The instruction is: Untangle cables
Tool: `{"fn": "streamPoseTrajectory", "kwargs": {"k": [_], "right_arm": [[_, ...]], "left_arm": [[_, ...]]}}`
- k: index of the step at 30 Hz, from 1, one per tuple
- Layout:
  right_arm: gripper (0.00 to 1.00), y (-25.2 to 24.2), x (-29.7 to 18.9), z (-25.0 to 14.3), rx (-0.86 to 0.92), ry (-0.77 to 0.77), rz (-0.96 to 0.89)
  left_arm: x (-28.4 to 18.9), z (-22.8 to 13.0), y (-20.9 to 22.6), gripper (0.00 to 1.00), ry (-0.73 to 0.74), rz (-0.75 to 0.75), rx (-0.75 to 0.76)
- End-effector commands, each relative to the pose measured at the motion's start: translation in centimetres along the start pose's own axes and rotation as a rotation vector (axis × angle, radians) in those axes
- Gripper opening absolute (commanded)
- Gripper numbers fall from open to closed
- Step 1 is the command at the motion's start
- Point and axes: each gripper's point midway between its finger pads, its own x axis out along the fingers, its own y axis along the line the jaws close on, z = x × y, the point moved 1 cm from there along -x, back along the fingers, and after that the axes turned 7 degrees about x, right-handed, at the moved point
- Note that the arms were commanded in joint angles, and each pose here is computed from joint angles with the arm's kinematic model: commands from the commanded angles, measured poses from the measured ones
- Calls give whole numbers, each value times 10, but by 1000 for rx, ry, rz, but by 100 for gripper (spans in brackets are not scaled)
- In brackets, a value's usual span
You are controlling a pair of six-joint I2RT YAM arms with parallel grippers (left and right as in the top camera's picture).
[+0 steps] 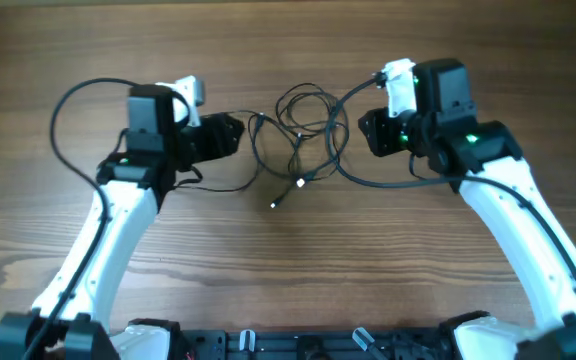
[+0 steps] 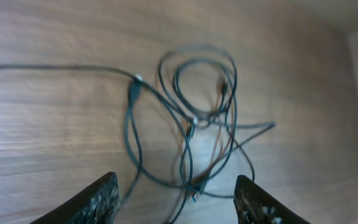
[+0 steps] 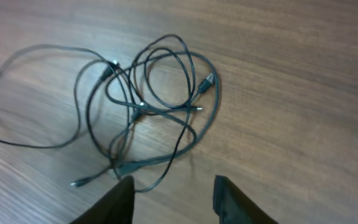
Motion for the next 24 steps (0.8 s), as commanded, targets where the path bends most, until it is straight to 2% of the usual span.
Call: {"fn": "streamPoseTrajectory", "kwargs": {"k": [1,2,3,5,8,9,11,12,13,14,15,18,20,22,24], "right_arm": [[51,6,44,-19,-169,92,107],[56,5,59,-21,-186,105,121],[57,3,69,-22,-184,109,121],[58,-5,102,-25,-182,111,121],[60,-9,127,-29,-165,113,131],[58,-7,136,-33,-125,120,156],[49,3,141,-37,-85,135,228],[42,9,139,-38,-59,140,266],[29,11,138,-38,-44,142,277],[21,12,137,-37,-23,143,279],[4,13,133,-36,46,153,274],[4,18,114,-31,110,170,273],[4,34,82,-15,113,154,325],[4,61,37,13,84,90,438],[4,101,-40,61,-15,-82,605]], "left_arm": [[19,-19,-10,63,71,-7,37],[23,-23,-9,63,87,10,40],[26,-27,-8,63,102,25,42],[32,-42,-8,64,154,55,49],[35,-53,-8,63,196,67,48],[35,-57,-8,63,212,69,47],[36,-60,-9,63,226,69,49],[36,-61,-10,63,227,68,51],[36,-61,-10,63,227,68,51],[36,-61,-10,63,226,69,51],[36,-60,-8,64,223,81,52],[36,-60,-6,67,221,90,53],[37,-58,-1,72,210,122,58],[39,-55,1,73,199,134,62],[42,-51,1,74,179,127,67]]}}
